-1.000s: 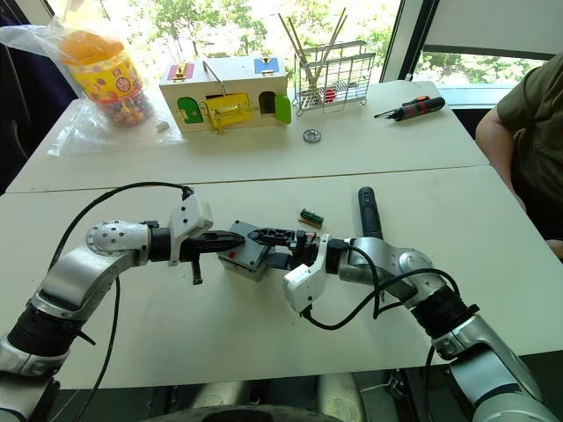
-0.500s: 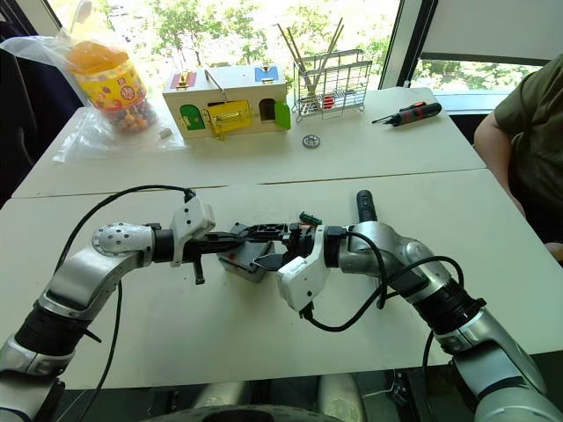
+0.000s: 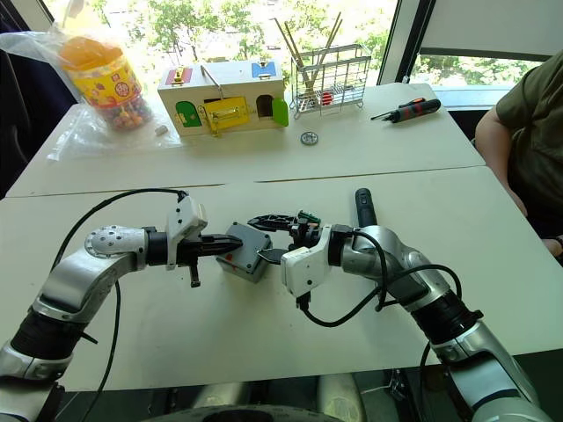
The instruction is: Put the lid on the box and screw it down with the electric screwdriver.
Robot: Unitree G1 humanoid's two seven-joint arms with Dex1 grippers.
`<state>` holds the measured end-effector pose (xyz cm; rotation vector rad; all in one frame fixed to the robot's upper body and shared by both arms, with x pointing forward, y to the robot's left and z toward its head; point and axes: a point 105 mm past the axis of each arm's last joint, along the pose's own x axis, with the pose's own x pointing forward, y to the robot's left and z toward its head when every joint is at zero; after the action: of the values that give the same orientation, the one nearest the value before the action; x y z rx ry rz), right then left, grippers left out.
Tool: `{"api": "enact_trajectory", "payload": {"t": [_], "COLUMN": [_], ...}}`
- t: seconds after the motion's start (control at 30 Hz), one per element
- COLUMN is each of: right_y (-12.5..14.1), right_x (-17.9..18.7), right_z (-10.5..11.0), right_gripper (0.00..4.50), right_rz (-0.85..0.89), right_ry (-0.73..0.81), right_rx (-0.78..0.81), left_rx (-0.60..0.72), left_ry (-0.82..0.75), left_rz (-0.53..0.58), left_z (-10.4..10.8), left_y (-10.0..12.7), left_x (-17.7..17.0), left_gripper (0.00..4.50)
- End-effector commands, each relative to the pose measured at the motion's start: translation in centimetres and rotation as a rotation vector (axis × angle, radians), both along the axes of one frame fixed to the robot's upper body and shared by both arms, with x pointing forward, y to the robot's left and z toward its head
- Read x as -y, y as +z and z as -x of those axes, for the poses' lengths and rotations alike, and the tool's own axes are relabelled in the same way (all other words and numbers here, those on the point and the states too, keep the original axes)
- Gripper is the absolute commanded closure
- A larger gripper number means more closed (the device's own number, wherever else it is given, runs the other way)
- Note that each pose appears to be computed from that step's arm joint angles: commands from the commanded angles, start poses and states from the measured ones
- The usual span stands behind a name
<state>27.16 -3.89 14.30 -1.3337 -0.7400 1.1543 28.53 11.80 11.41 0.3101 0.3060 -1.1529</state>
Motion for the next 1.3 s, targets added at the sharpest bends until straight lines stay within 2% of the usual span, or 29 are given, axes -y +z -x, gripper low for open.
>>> {"api": "enact_trajectory", "payload": {"t": [0.03,0.1,0.2,0.27,0.4,0.77,0.9,0.97,1.07,1.2,1.3], "right_y": [0.9,0.8,0.6,0.5,0.3,-0.5,-0.7,-0.7,-0.4,-0.3,-0.6], "right_x": [-0.5,-0.5,-0.4,-0.3,-0.2,0.2,0.5,0.9,1.2,1.1,1.0], "right_z": [0.0,0.0,-0.1,-0.1,0.1,0.2,0.2,0.2,1.4,3.2,3.7], "right_gripper": [0.9,0.9,1.64,2.37,4.42,4.47,4.47,4.47,4.47,4.47,4.47], "right_rz": [-0.041,-0.044,-0.05,-0.052,-0.056,-0.051,-0.071,-0.115,-0.241,-0.327,-0.331], "right_ry": [0.007,0.005,-0.005,-0.007,-0.011,-0.038,-0.065,-0.115,-0.154,-0.169,-0.192], "right_rx": [0.035,0.033,0.023,0.02,0.01,-0.02,-0.067,-0.145,-0.326,-0.547,-0.637], "left_rx": [-0.081,-0.074,-0.059,-0.057,-0.066,-0.062,-0.05,-0.032,-0.033,-0.061,-0.09], "left_ry": [0.015,0.017,0.032,0.037,0.029,0.017,0.102,0.177,0.254,0.231,0.192], "left_rz": [-0.046,-0.043,-0.023,-0.008,0.032,0.122,0.153,0.124,0.079,0.03,0.028], "left_z": [0.4,0.4,0.2,0.2,0.5,0.5,-0.9,-2.0,-2.9,-2.3,-1.7], "left_y": [-1.4,-0.9,0.3,0.9,2.6,6.1,7.3,7.0,5.9,4.3,3.3], "left_x": [-0.6,-0.7,-1.0,-1.1,-1.1,-0.9,-2.7,-4.6,-7.0,-7.2,-6.2], "left_gripper": [4.5,4.5,4.5,4.5,4.5,4.5,4.5,4.5,4.5,4.5,4.5]}}
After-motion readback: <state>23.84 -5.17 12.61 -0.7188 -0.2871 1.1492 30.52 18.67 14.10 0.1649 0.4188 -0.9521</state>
